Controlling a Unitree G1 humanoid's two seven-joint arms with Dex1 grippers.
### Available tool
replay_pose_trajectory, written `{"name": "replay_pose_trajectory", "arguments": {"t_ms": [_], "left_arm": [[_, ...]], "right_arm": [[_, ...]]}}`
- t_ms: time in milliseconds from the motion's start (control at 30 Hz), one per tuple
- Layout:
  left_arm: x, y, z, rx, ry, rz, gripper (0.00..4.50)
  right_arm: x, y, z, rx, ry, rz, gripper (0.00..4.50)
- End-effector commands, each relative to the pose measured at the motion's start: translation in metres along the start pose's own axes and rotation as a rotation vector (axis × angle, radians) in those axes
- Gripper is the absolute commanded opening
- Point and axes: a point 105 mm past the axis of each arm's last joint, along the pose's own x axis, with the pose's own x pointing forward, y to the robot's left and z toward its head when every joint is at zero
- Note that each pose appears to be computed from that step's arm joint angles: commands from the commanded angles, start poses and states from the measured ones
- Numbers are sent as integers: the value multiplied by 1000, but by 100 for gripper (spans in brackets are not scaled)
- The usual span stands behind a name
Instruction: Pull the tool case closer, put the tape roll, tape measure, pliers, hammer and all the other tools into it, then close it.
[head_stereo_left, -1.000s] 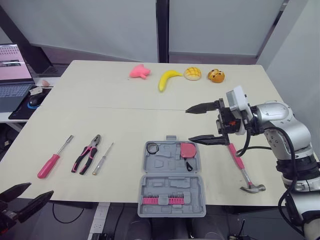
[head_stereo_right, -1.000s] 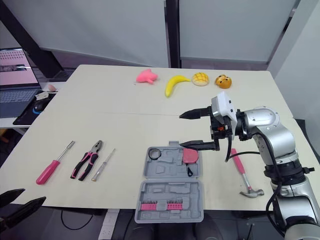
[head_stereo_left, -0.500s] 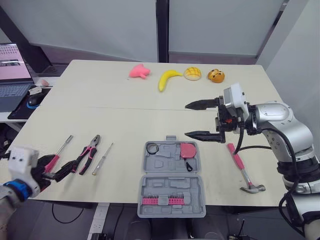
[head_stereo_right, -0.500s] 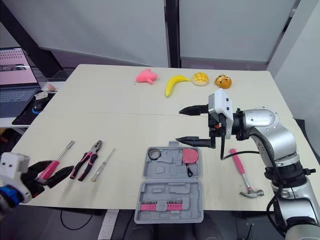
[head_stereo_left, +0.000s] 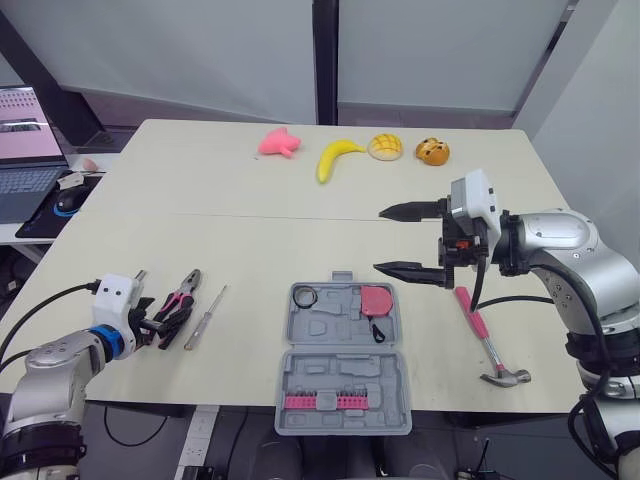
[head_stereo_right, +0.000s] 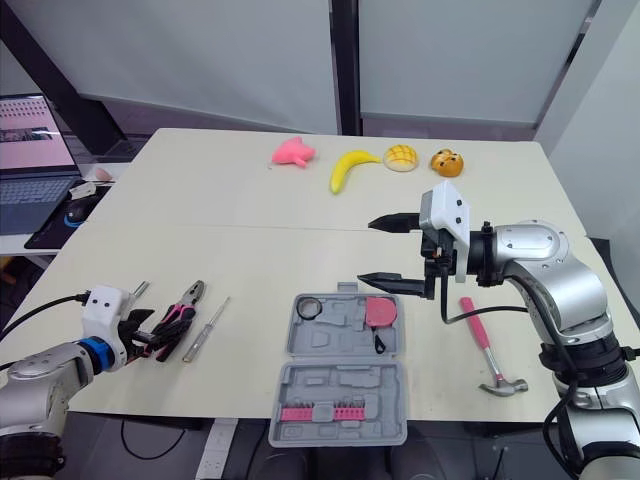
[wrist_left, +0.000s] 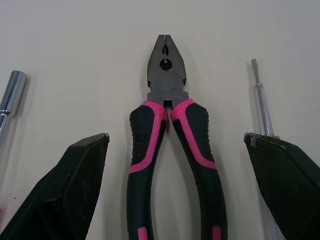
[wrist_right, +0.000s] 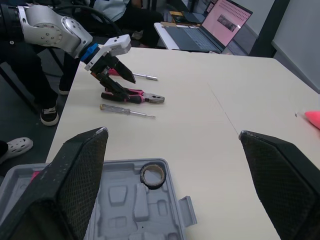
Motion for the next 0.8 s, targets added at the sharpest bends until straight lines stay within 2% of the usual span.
{"name": "replay_pose_trajectory", "arguments": {"t_ms": [33,333,600,800], "left_arm": [[2,3,6,23,-23,5,450],[9,2,-5,10,-6,2,450],[22,-1,-1,12,-19,-12,450],[21,3,-8,21,15,6,450]], "right_arm": [[-3,2,14,-46,-31,-7,446],[-6,3,14,-54,-23,-9,446],[-6,4,12,-54,-18,-11,446],[-5,5,13,-57,-21,-12,446]]}}
